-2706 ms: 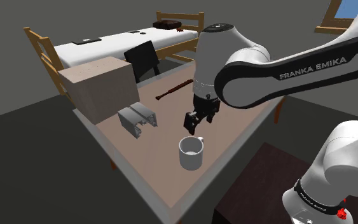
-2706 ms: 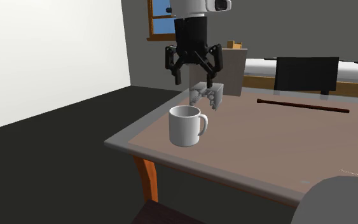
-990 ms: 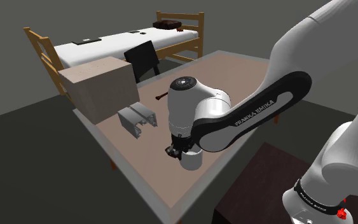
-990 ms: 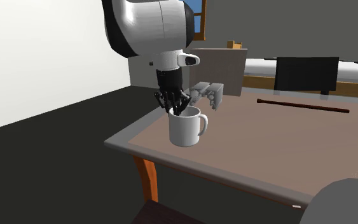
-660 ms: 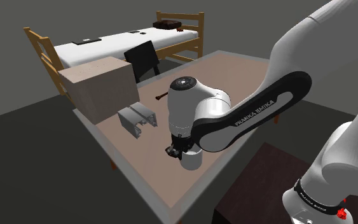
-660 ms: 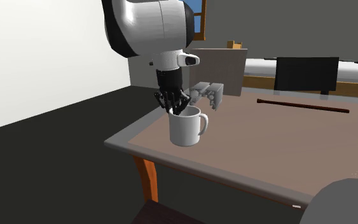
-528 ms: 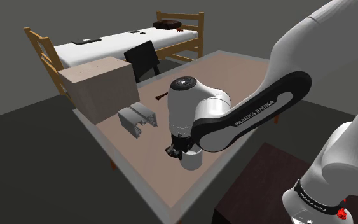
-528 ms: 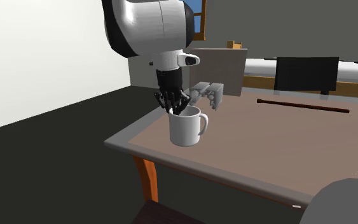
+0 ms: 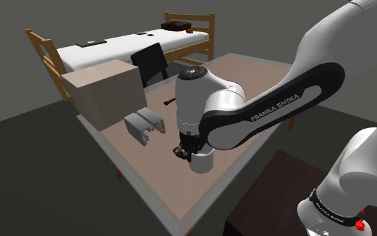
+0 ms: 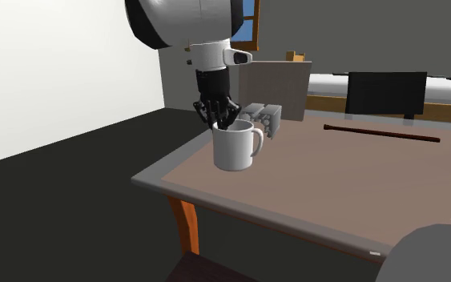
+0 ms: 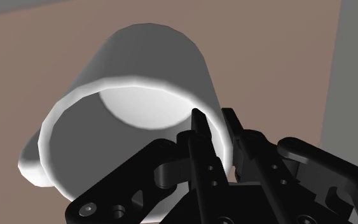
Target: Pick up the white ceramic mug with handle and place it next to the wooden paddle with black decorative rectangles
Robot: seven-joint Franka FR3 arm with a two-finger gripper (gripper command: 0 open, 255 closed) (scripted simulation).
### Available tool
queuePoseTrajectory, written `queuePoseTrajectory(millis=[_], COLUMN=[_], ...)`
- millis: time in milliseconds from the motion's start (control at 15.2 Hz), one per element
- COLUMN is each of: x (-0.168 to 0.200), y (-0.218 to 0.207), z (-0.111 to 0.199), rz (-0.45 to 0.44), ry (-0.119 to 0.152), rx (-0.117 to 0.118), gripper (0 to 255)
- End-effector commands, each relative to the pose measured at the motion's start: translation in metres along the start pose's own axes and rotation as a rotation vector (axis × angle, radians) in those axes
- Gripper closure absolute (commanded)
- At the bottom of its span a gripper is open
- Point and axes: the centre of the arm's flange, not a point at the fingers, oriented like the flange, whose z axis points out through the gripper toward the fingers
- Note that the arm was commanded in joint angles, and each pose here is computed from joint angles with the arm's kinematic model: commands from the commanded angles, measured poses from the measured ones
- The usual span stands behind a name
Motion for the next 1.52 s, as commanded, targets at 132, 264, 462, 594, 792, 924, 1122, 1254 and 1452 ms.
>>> queuePoseTrajectory(millis=[132,264,462,594,792,924,1122,1254,1452], x=[0.003,0.004,0.006,0.007,0.009,0.01,0.012,0.013,0.015], y=[0.0,0.001,0.001,0.001,0.001,0.002,0.002,0.002,0.002], z=[-0.02,-0.031,-0.046,-0.057,-0.073,-0.083,-0.099,-0.109,-0.125], rz=[0.0,0.0,0.0,0.0,0.0,0.0,0.0,0.0,0.0], ry=[0.0,0.0,0.0,0.0,0.0,0.0,0.0,0.0,0.0], rx=[0.0,0.0,0.0,0.0,0.0,0.0,0.0,0.0,0.0], gripper=[255,255,255,255,255,255,255,255,255])
